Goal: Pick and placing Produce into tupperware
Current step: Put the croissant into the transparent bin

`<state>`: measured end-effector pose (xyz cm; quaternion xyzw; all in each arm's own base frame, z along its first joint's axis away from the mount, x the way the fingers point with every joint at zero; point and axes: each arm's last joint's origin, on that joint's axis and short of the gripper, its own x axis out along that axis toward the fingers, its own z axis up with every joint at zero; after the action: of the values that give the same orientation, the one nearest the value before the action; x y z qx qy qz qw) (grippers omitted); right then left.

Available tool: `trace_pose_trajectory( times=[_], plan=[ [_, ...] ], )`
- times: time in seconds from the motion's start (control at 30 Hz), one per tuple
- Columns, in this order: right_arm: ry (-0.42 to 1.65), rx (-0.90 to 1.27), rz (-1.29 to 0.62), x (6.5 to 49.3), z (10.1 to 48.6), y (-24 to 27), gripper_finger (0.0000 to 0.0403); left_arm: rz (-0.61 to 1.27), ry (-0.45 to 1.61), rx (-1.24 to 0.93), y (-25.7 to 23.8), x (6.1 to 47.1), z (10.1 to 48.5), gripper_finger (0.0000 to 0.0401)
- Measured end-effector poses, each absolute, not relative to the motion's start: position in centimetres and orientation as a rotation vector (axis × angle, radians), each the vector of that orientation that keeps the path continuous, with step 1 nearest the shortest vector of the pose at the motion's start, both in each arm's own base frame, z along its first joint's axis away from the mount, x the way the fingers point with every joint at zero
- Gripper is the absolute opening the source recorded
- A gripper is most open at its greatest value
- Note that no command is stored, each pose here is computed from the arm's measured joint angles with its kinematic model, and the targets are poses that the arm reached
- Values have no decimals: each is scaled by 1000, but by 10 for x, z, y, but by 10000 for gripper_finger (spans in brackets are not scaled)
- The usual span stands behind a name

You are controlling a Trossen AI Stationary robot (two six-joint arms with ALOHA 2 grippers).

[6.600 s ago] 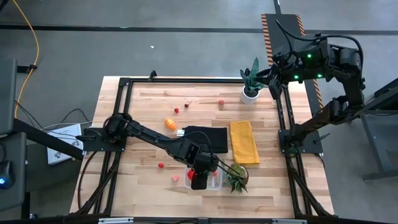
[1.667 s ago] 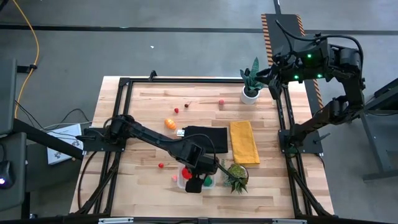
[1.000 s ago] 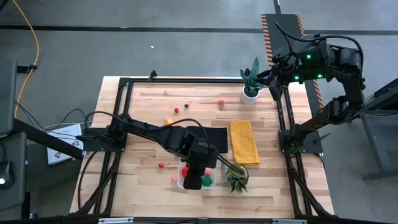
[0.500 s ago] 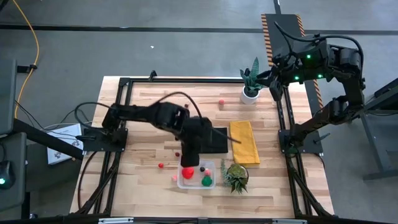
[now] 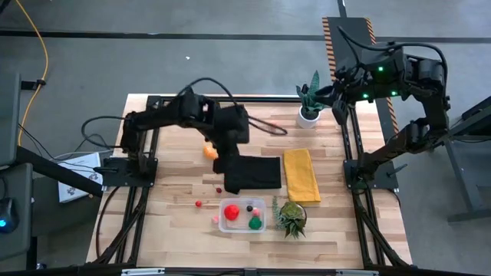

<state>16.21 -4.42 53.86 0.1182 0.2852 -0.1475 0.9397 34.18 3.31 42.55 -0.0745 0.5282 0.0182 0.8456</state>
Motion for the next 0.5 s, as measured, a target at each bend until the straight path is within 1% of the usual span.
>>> trace_pose_trajectory(
  times=[0.3,0.5],
  plan=[
    [604,252,-333,178,534,-49,86,71,1006,-120,64,298,459,5],
    [629,280,-344,202,526,-56,86,132,910,-123,77,259,484,5]
  ],
)
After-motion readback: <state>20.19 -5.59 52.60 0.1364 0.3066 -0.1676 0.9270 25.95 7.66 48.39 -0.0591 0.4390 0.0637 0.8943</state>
